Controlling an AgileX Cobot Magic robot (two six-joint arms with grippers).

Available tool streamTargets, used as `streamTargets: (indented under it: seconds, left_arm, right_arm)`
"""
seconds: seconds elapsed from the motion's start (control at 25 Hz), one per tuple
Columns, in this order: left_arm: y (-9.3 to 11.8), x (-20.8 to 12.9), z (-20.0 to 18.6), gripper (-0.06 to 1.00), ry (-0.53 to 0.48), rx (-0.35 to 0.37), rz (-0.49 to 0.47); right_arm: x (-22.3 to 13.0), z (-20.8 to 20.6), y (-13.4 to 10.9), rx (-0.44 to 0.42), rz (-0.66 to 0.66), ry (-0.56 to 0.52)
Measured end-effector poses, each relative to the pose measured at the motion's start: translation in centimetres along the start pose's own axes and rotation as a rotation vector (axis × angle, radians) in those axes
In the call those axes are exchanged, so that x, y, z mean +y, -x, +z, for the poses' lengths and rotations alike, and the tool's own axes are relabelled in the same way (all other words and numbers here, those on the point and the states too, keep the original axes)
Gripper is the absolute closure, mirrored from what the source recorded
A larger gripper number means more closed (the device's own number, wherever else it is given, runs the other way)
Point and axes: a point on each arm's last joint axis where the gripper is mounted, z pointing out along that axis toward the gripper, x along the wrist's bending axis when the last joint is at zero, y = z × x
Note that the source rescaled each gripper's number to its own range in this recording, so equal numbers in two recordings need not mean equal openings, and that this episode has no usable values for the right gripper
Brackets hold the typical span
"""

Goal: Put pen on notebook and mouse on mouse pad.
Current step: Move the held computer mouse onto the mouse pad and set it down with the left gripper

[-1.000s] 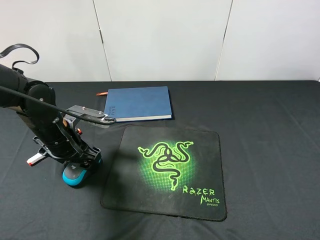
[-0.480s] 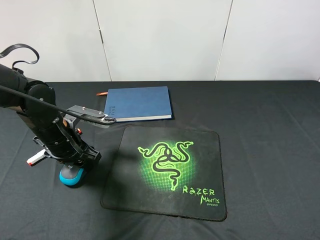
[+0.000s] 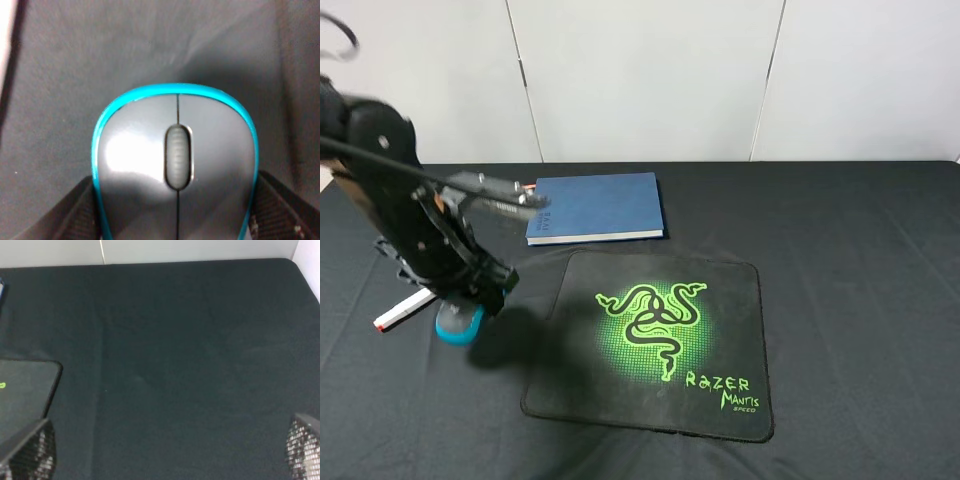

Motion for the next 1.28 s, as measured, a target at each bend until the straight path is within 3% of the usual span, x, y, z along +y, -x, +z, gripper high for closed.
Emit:
streamTargets:
  seconds: [0.24,0.64,1.0,1.28]
  left_arm:
    - [0.9,1.4,-3.0,0.44,0.013,-0.072,-0.049]
    - [5.3,2.6,-4.5,0.44,0.092,-0.106,0.061]
    - [10.6,2.4,-0.6,0.44,0.054,-0.116,0.138]
    - [14.0,3.0,1.9,0.44,0.091,-0.135,0.206]
  right_arm:
    - [0.0,0.0,0.0,0.000,0.000,0.000]
    - [0.0,0.0,0.0,0.000,0.000,-0.001]
    - [0.0,0.0,0.0,0.000,0.000,-0.001]
    - [0.0,0.0,0.0,0.000,0.000,-0.001]
